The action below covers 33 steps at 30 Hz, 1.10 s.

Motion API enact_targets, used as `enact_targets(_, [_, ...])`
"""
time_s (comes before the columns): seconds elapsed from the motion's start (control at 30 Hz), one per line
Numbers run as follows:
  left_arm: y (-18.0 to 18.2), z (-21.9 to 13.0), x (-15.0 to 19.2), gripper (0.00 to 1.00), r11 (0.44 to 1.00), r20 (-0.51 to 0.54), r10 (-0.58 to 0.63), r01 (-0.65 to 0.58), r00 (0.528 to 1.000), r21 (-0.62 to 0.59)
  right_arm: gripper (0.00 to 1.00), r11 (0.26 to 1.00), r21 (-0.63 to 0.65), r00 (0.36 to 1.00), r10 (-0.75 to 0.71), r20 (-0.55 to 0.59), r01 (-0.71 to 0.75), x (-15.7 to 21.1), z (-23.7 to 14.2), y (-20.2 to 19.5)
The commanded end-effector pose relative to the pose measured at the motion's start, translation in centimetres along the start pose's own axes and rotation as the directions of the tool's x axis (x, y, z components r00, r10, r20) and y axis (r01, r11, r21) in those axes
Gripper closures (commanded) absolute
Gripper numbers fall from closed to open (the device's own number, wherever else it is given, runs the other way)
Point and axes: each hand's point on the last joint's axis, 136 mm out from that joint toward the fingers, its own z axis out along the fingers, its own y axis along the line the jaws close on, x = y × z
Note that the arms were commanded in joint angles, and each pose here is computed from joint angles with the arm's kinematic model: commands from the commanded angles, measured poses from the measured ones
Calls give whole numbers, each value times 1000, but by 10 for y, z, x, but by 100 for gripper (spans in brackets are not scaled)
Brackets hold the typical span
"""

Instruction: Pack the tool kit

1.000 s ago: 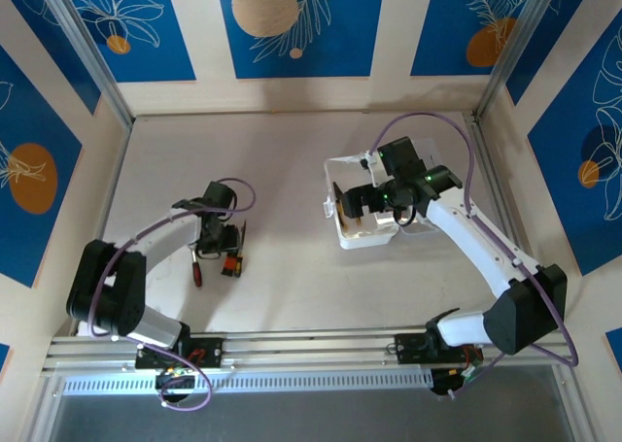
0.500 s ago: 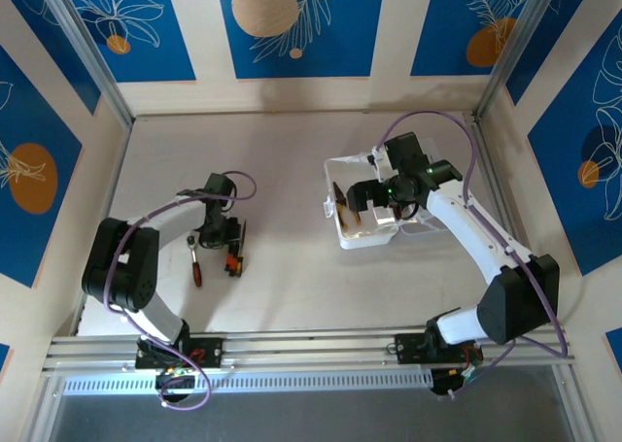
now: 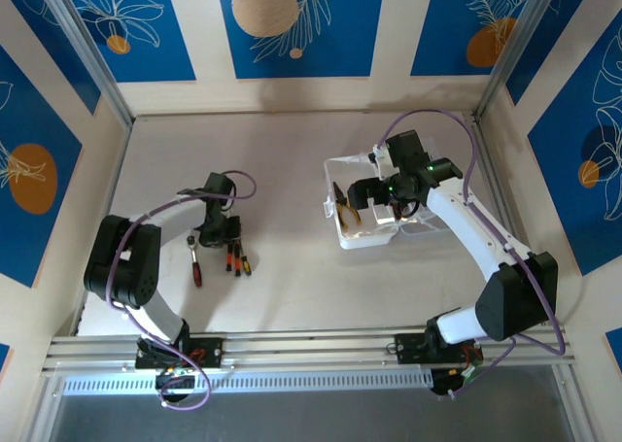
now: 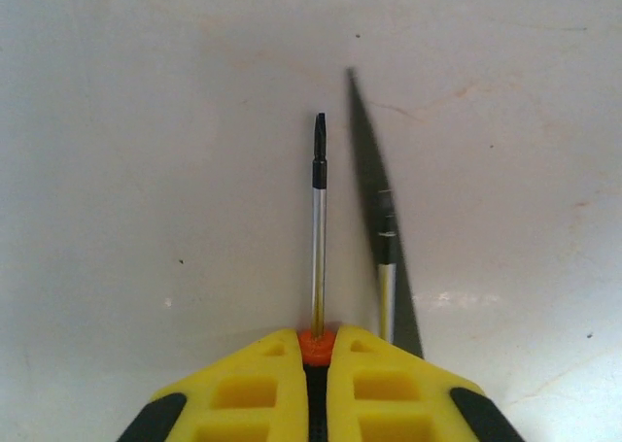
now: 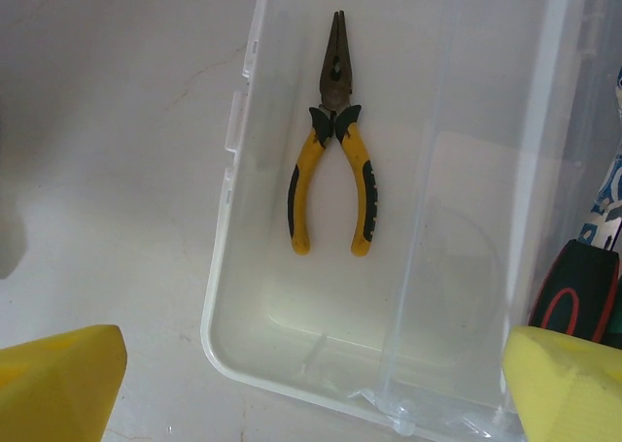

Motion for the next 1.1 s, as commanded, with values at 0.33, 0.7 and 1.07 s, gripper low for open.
enact_targets(0.33, [-31,-107,-38,100,990,167,42,-64,985,127,1,985,-174,995,1,103,17,-18,-44,31])
enact_targets(0.7, [-147,-229,-62,100,703,360,-82,-202,929,682,1,818,-563,976,8,219,119,-35,-82,114])
enact_targets(1.07, [-217,-272,-59,100,484,393,-97,-302,914,821,4,750,-637,979,-71,190,179,-33,-53,177])
